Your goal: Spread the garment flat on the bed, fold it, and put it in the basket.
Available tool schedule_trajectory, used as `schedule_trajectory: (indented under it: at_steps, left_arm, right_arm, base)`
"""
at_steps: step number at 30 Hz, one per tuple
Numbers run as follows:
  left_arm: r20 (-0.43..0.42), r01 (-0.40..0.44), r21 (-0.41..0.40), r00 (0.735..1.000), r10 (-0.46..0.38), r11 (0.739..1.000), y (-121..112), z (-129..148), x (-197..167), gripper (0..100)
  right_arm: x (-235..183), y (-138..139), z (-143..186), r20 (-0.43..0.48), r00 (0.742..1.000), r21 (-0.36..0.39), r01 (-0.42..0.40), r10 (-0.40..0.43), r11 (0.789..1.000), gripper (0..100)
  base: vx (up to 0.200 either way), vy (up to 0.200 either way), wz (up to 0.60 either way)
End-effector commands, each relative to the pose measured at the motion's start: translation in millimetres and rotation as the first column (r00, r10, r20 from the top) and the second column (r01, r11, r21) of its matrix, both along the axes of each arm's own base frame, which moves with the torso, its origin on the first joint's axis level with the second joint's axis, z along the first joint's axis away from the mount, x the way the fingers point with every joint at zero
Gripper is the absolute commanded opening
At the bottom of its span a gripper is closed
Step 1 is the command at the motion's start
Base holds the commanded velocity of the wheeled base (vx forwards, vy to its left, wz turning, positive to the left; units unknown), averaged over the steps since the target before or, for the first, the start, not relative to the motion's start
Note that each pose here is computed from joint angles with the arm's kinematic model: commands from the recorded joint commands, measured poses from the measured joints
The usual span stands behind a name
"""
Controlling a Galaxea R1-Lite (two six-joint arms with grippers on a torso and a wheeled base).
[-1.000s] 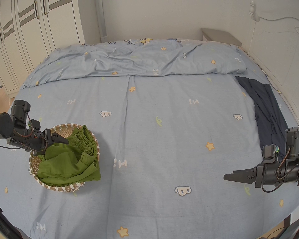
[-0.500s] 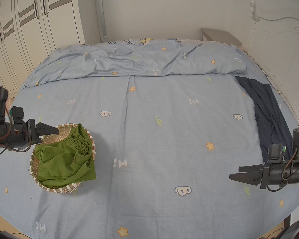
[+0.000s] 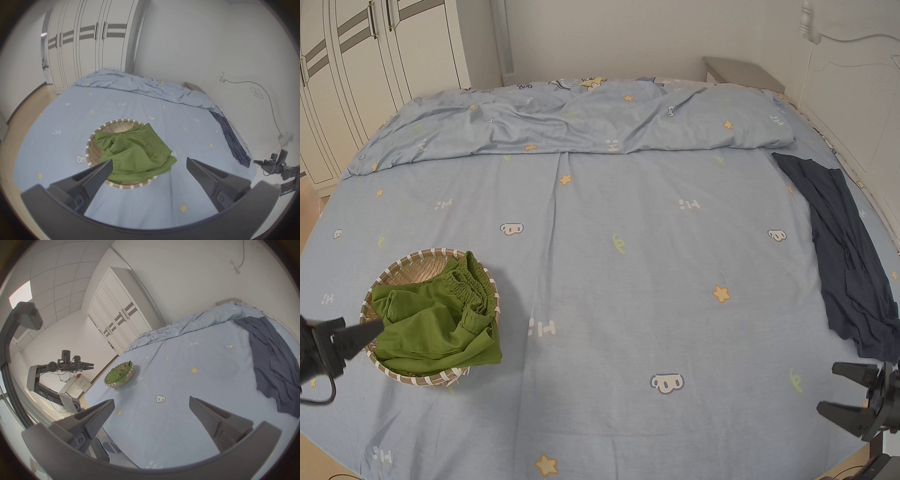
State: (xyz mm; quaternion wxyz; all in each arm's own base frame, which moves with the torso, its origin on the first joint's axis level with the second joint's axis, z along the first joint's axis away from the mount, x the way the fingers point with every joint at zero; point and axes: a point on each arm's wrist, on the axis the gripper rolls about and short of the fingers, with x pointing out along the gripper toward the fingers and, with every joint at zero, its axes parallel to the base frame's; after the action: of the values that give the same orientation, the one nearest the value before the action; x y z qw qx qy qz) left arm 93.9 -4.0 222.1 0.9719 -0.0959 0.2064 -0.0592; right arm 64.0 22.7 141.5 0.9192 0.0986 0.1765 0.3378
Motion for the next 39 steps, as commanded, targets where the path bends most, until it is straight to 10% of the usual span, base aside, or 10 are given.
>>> schedule_trajectory:
  at_steps: [1,10,21,23,26,29,33,34,35,39]
  left_arm:
    - [0.188,-0.053,0.052,0.981,0.042,0.997,2,-38,-61,100]
    - [0.335,-0.167,0.072,0.933,0.134,0.983,5,-119,-113,100]
    - [0.372,-0.247,-0.019,0.898,0.236,0.969,5,-141,-117,100]
    - [0.379,-0.27,-0.046,0.886,0.267,0.962,6,-142,-116,100]
    - [0.412,-0.279,-0.055,0.868,0.276,0.959,6,-141,-116,100]
    - [0.42,-0.257,0.023,0.879,0.224,0.966,6,-141,-116,100]
    - [0.407,-0.144,0.255,0.913,0.029,0.956,4,-146,-116,100]
    - [0.404,-0.136,0.256,0.914,0.022,0.957,4,-146,-116,100]
    - [0.401,-0.112,0.25,0.916,0.002,0.962,3,-146,-116,100]
    - [0.4,-0.111,0.211,0.916,0.018,0.971,3,-146,-116,100]
  right_arm:
    - [-47,-8,-32,0.127,0.991,0.016,0.033,-0.035,0.999,100]
    - [-91,-15,-52,0.149,0.989,0.046,0.001,-0.008,0.999,100]
    - [-87,-21,-53,0.164,0.939,0.008,0.305,-0.302,0.952,100]
    - [-84,-23,-55,0.205,0.892,0.013,0.409,-0.403,0.912,100]
    - [-79,-27,-55,0.294,0.757,0.053,0.596,-0.583,0.801,100]
    - [-79,-30,-59,0.296,0.675,-0.008,0.709,-0.676,0.705,100]
    - [-79,-31,-58,0.339,0.649,-0.047,0.735,-0.681,0.676,100]
    - [-79,-31,-58,0.345,0.643,-0.052,0.74,-0.684,0.671,100]
    - [-80,-29,-58,0.378,0.602,-0.094,0.781,-0.703,0.618,100]
    - [-81,-25,-58,0.451,0.599,-0.171,0.785,-0.661,0.595,100]
  base:
    - [0.0,0.0,0.0]
    - [0.0,0.0,0.0]
    - [0.0,0.0,0.0]
    - [0.0,0.0,0.0]
    - [0.0,0.0,0.0]
    - [0.0,0.0,0.0]
    - [0.0,0.0,0.0]
    - [0.0,0.0,0.0]
    - [0.0,0.0,0.0]
    - [0.0,0.0,0.0]
